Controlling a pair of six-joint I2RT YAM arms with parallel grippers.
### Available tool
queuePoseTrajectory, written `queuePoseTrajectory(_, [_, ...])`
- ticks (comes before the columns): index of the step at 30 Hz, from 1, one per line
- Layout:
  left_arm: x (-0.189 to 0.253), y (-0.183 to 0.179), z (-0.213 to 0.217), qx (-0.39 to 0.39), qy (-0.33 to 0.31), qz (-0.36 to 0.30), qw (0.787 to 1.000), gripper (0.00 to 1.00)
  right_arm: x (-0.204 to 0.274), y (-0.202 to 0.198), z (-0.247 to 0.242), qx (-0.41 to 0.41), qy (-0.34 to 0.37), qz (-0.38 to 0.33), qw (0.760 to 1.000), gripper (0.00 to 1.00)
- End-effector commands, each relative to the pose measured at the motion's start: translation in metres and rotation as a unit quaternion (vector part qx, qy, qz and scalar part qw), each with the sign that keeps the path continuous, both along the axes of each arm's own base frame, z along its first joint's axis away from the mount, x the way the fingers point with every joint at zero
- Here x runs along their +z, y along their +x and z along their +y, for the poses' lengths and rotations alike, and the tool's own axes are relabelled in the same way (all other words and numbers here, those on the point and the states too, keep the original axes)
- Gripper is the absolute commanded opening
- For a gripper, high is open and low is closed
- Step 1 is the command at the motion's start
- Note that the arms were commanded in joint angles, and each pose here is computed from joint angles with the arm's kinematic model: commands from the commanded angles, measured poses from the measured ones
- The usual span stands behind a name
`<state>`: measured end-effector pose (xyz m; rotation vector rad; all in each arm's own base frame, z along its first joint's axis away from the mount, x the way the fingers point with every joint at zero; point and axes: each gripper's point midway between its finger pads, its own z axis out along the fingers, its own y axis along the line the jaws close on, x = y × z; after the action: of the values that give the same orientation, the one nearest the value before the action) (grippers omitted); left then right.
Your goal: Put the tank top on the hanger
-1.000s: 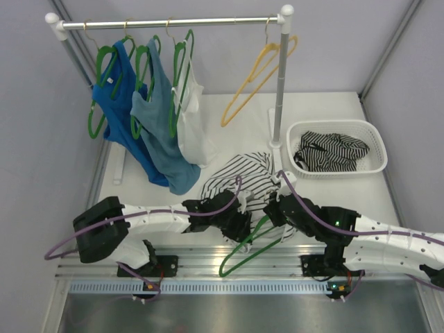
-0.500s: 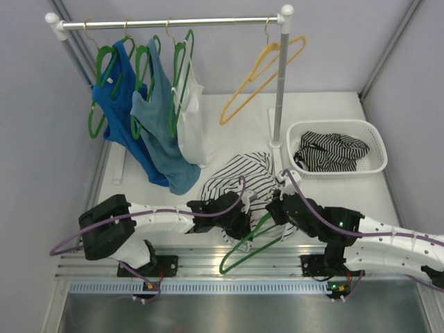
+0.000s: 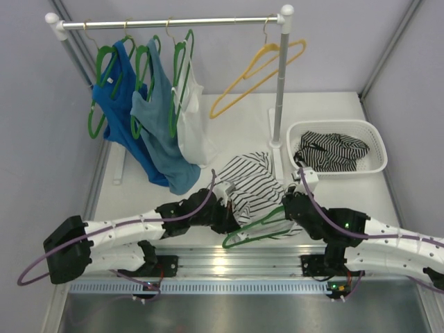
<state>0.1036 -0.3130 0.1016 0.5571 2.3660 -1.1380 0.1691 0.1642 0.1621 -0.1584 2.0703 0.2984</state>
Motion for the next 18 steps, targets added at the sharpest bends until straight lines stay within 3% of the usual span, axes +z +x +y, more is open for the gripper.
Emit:
queuePoseTrajectory(1, [0.006, 0.003, 0.011, 0.013, -0.01, -0.005, 1.0, 0.0, 0.026, 0.01, -0.02, -0.063, 0.01, -0.034, 0.997, 0.0])
queuePoseTrajectory(18, [-0.009, -0.007, 0.041, 0.059, -0.027, 0.024, 0.998, 0.0, 0.038, 0.023, -0.059, -0.149, 0.003, -0.038, 0.988, 0.0])
